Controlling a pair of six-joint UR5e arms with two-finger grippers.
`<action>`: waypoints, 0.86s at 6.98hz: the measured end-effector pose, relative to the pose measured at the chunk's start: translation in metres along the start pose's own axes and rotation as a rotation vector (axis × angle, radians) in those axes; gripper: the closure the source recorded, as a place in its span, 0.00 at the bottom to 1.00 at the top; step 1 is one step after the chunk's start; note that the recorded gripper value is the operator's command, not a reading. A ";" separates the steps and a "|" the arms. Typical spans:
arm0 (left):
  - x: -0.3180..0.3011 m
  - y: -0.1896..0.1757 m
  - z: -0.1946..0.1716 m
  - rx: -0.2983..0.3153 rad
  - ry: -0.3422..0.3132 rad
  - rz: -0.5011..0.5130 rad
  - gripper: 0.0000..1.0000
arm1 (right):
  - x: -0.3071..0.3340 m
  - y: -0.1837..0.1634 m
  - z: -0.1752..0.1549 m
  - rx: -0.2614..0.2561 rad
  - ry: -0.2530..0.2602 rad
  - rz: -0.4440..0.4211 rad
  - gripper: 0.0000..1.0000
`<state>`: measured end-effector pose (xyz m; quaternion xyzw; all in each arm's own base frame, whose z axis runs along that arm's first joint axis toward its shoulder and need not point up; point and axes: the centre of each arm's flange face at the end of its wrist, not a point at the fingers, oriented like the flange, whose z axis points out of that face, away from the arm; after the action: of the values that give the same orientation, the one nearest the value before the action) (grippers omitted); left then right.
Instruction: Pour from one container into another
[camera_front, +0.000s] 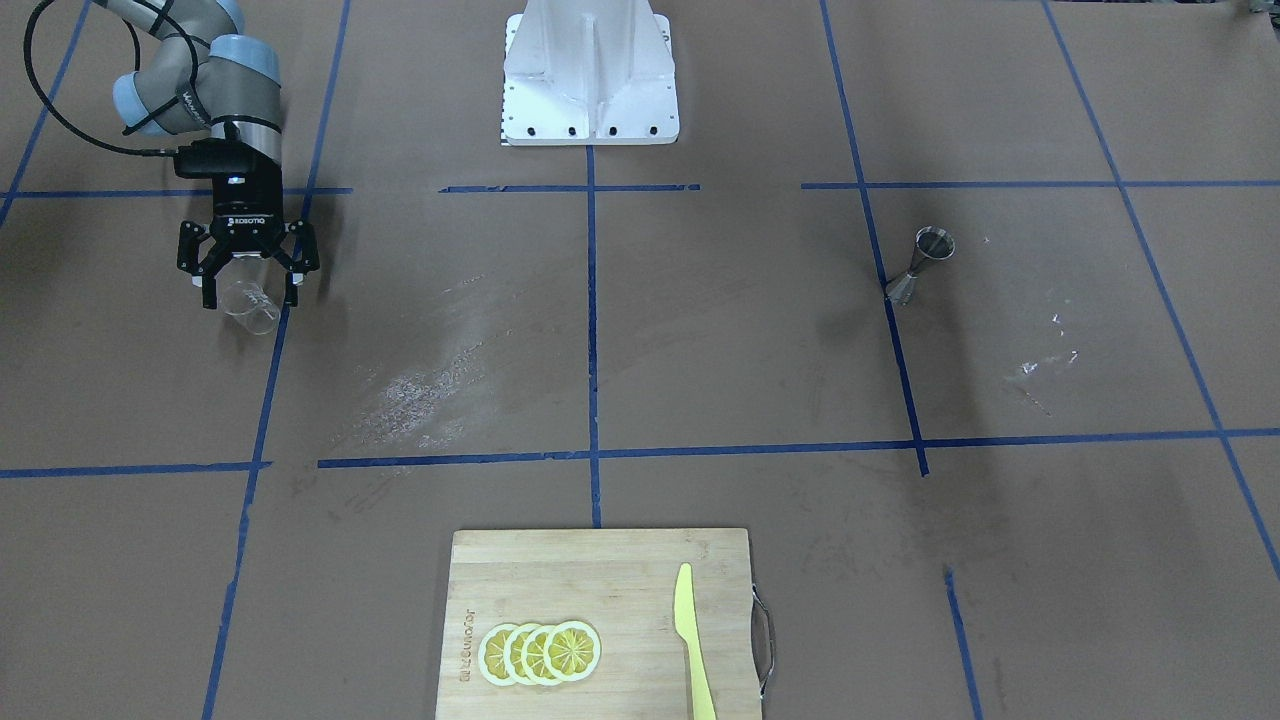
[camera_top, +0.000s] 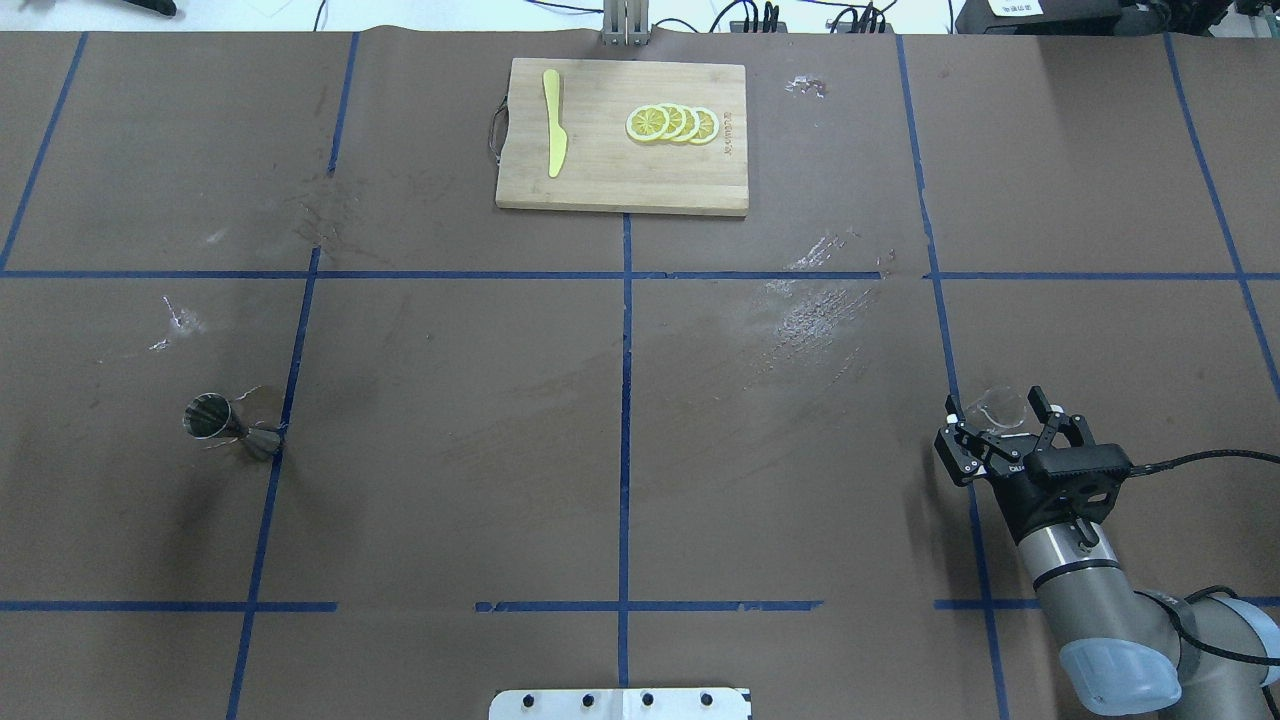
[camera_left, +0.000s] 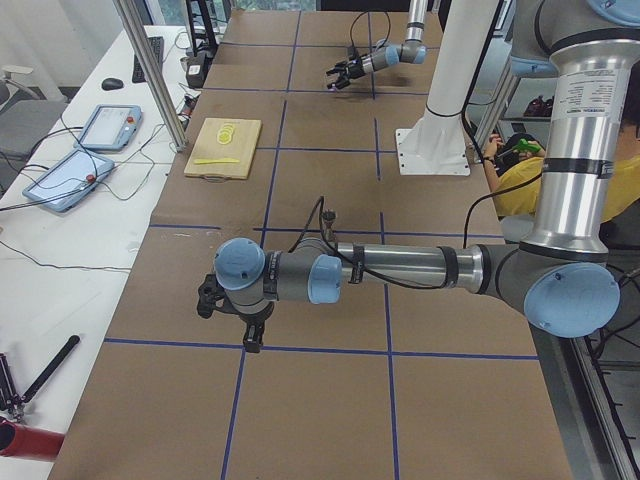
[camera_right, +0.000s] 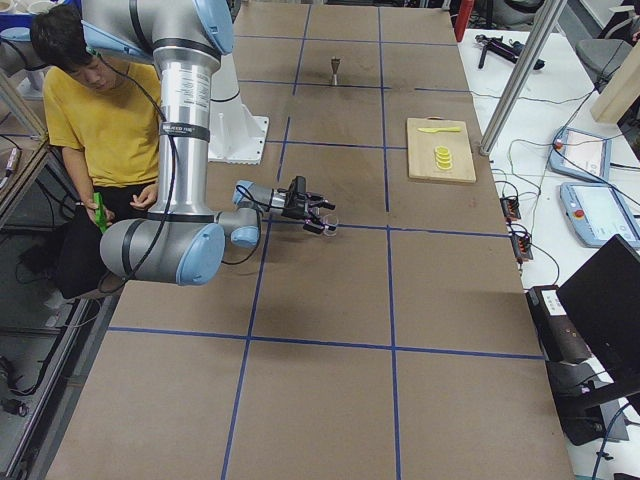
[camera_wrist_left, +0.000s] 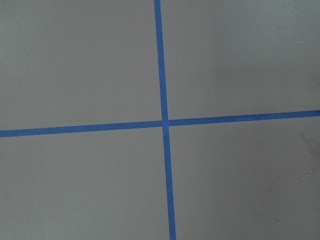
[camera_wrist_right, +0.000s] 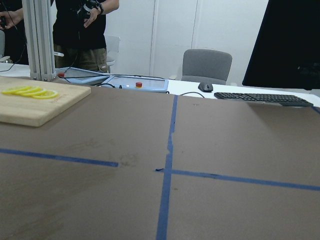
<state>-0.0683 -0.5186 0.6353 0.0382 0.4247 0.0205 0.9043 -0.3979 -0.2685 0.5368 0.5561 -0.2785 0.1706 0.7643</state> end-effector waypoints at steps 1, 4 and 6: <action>0.000 0.000 0.000 0.000 0.000 0.000 0.00 | -0.002 -0.016 -0.005 0.023 -0.002 -0.009 0.00; -0.001 0.001 0.001 -0.002 0.003 -0.001 0.00 | -0.012 -0.083 0.000 0.002 -0.027 -0.012 0.00; -0.001 0.002 0.001 -0.002 0.005 -0.002 0.00 | 0.018 -0.113 0.041 -0.130 -0.033 -0.036 0.00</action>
<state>-0.0679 -0.5171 0.6367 0.0368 0.4268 0.0203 0.9034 -0.3294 -0.3447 0.4719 0.5128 -0.2915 0.1292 0.7971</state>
